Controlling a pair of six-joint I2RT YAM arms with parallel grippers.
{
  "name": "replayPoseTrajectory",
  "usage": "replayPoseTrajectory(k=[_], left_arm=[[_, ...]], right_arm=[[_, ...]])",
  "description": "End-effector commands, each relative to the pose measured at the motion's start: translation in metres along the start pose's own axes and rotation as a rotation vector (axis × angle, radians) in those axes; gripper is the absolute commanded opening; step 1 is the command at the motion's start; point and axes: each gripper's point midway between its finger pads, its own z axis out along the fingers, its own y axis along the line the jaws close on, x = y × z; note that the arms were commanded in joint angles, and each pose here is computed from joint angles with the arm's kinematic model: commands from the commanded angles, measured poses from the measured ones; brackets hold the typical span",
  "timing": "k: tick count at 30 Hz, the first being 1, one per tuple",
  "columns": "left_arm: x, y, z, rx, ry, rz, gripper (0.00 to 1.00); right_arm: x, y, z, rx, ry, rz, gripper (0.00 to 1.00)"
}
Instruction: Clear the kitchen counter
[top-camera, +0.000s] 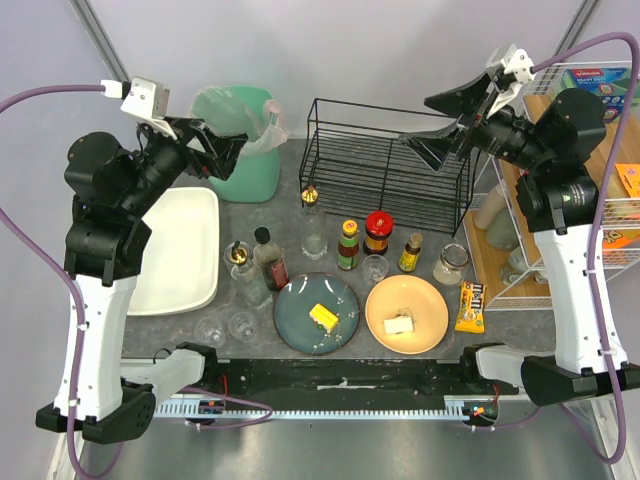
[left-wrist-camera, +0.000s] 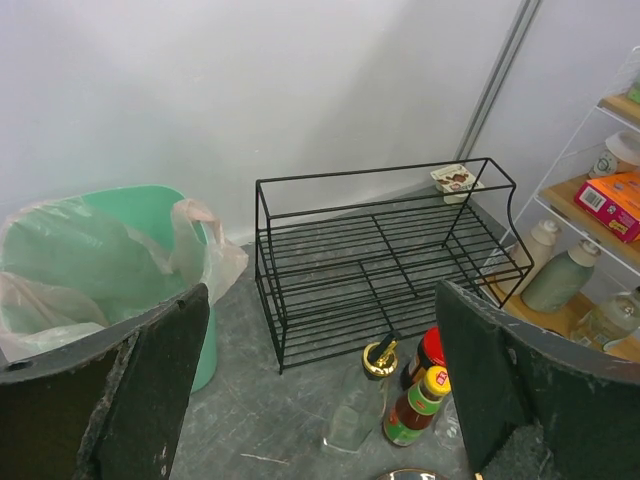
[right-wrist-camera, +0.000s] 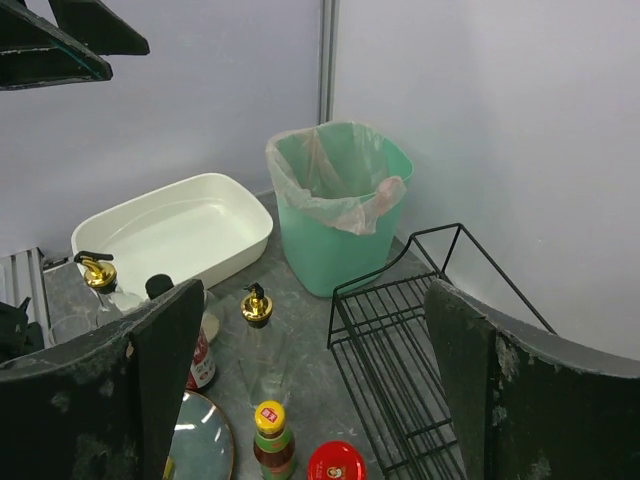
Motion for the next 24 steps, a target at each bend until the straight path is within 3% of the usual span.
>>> replayPoseTrajectory(k=[1,9,16,24], left_arm=[[-0.003,-0.005,-0.004,0.026,-0.011,-0.001,0.99],[-0.001,-0.008,-0.01,0.038,-0.031,0.022,0.99],[-0.008,-0.005,-0.014,0.008,-0.053,0.024,0.99],[-0.019,-0.005,-0.019,-0.003,-0.088,0.036,0.99]], right_arm=[[-0.002,0.005,0.0,-0.022,-0.015,0.0,0.98],[0.036,0.022,0.032,-0.032,0.071,0.044,0.98],[0.096,0.047,0.081,-0.006,0.178,0.046,0.98],[0.153,0.058,0.119,0.101,0.203,0.038,0.98]])
